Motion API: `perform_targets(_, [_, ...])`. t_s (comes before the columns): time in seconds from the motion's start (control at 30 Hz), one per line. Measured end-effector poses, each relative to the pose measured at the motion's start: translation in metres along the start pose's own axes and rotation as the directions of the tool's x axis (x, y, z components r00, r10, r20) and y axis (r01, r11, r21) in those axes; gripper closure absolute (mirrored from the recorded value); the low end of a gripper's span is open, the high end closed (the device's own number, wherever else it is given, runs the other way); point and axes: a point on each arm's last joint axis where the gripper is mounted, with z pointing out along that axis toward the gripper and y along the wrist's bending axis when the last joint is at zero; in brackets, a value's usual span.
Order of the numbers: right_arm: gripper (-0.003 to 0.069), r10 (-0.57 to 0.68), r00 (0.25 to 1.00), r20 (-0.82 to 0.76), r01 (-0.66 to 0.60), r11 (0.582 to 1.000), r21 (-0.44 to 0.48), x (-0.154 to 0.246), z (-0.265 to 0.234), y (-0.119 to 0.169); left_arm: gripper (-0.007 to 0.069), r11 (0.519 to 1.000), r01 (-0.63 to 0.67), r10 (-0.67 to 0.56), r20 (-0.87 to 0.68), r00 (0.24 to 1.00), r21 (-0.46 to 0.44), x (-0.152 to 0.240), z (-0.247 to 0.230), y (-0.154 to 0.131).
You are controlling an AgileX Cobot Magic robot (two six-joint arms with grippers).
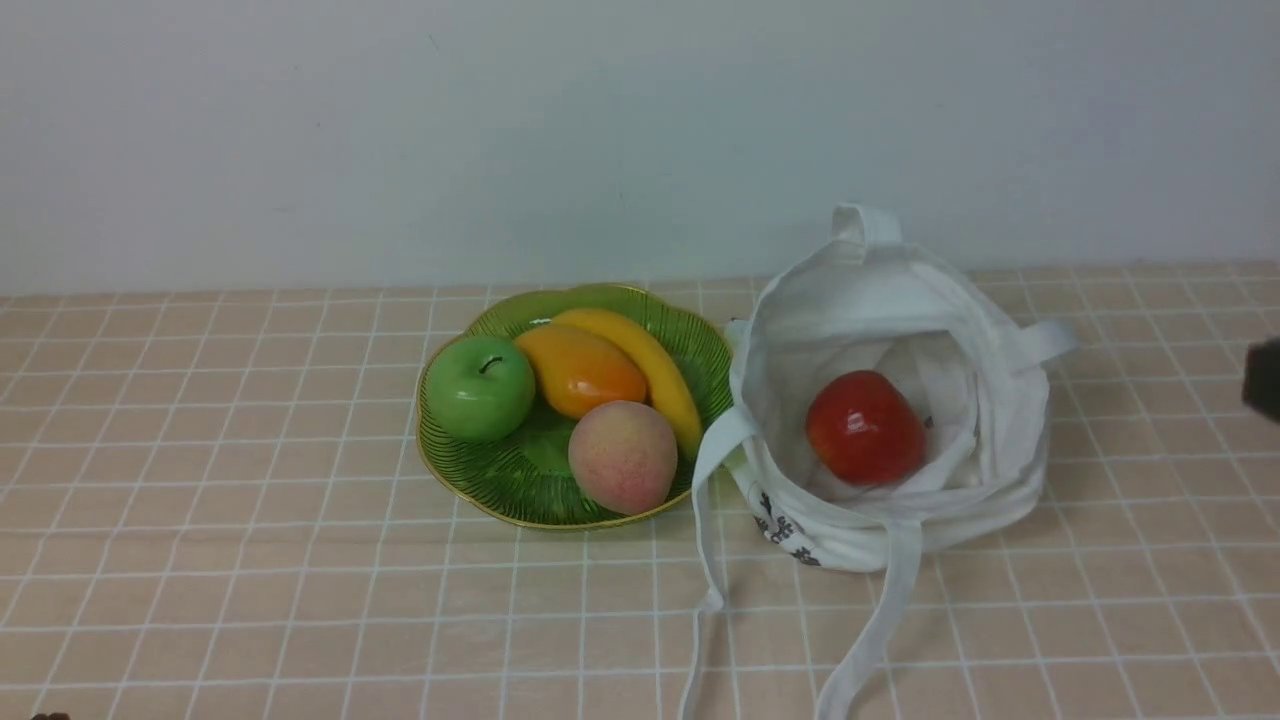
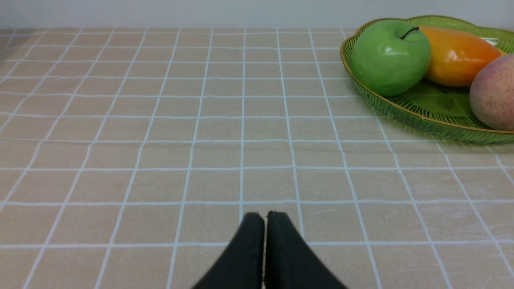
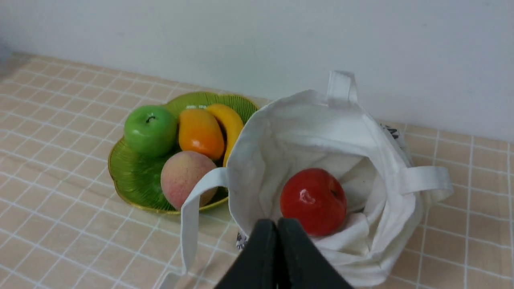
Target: Take the fruit out of the bag on the brown coffee tablecloth and place them on the plate.
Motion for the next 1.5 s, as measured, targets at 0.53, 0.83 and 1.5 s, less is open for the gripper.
perform_targets(0.53, [0.0673,0.003,0.976,0.216,-0.003,1.0,0.002,0.102,-0.004,-0.007,0.0633,1.0,0.0,0.0,0.0,1.0,0.0,0.0,0.0,0.0])
perform_targets(0.83, [0.0673,0.003,0.988,0.152,-0.004,1.0,0.003,0.112,-0.001,-0.007,0.0633,1.0,0.0,0.0,0.0,1.0,0.0,0.0,0.0,0.0])
perform_targets(1.5, [0.0673,-0.048,0.986,0.158,0.028,0.991,0.129,0.149,-0.01,-0.017,0.0633,1.0,0.0,0.0,0.0,1.0,0.0,0.0,0.0,0.0])
